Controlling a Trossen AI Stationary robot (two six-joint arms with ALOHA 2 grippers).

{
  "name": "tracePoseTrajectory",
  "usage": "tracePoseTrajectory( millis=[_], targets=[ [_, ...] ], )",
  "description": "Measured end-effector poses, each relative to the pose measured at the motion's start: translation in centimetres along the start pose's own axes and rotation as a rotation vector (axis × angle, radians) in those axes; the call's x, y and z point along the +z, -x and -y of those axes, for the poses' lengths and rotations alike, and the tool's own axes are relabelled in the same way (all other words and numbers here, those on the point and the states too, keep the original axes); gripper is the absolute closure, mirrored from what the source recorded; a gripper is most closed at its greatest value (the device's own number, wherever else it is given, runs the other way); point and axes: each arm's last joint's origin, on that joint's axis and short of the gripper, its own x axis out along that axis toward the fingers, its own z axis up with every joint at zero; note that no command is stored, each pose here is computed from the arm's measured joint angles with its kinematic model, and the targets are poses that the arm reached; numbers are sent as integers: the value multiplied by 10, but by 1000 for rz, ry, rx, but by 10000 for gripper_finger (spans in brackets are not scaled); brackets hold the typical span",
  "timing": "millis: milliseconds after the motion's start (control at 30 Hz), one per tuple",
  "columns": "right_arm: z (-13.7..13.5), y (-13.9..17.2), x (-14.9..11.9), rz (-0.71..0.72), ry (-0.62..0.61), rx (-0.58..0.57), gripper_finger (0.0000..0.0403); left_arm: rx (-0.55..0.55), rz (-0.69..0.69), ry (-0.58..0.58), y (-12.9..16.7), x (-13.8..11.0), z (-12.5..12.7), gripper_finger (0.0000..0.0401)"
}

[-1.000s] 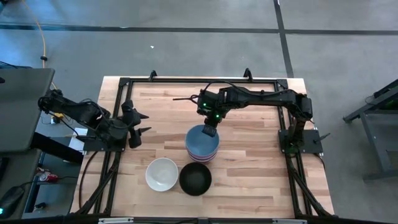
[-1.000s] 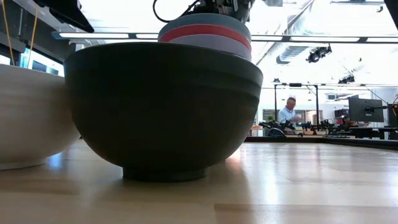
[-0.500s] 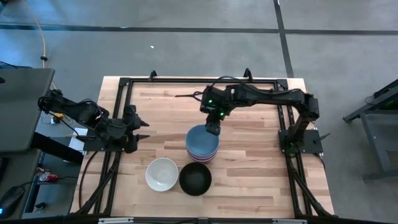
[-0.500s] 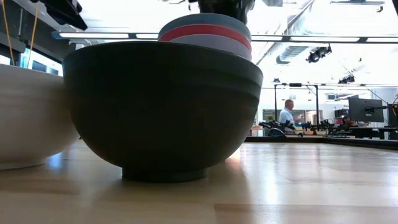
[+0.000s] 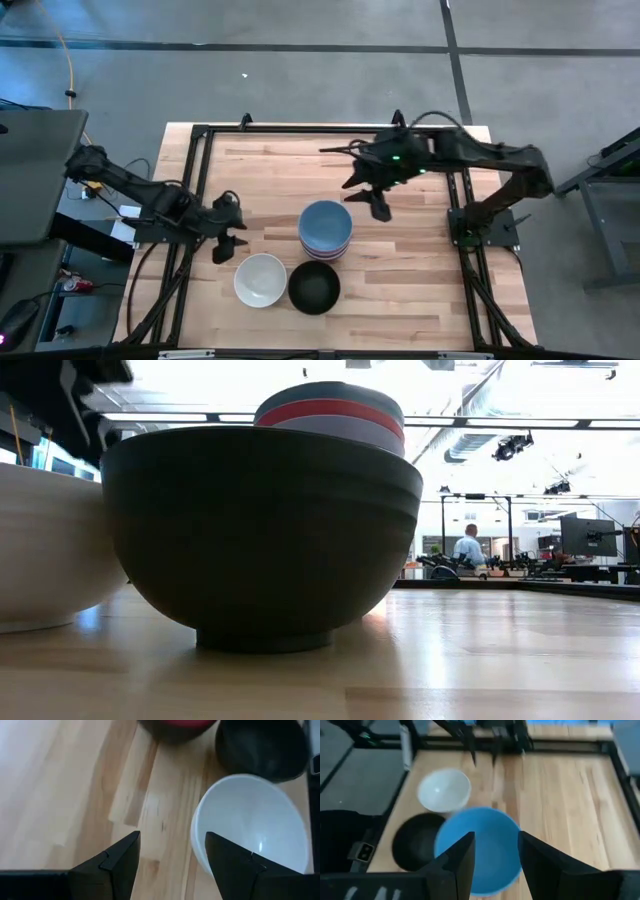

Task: Nest bowls inside each other
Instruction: Stack the white bowl on top of the blue bowl

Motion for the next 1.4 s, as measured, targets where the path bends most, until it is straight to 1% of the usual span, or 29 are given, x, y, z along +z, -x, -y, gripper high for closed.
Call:
tracePoseTrajectory(
  millis=[100, 267, 433, 633, 867, 933, 1000, 1067, 1333, 1400],
  targets=[
    [-12, 18, 2, 53, 58, 14, 261, -31, -4, 36, -15, -6, 2, 190],
    [-29, 42, 1, 106, 105, -47, 261, -70, 0, 77, -34, -16, 8, 190],
    [-41, 57, -1, 138, 145, -73, 261, -86, -18, 101, -45, -23, 16, 190],
    [-49, 62, -2, 144, 169, -80, 261, -80, -43, 120, -58, -26, 25, 190],
    [-55, 63, -3, 144, 185, -73, 261, -47, -81, 124, -69, -29, 28, 190],
    [-56, 63, -3, 144, 188, -69, 261, -38, -90, 126, -71, -29, 27, 196],
    [-56, 63, -3, 143, 186, -70, 261, -40, -87, 128, -70, -29, 28, 211],
    [-56, 63, -3, 143, 185, -72, 261, -39, -87, 129, -70, -29, 28, 235],
    [-56, 63, -4, 136, 181, -74, 261, -34, -83, 118, -70, -29, 27, 377],
    [-56, 63, -4, 135, 184, -74, 261, -32, -85, 110, -70, -29, 27, 393]
  ],
)
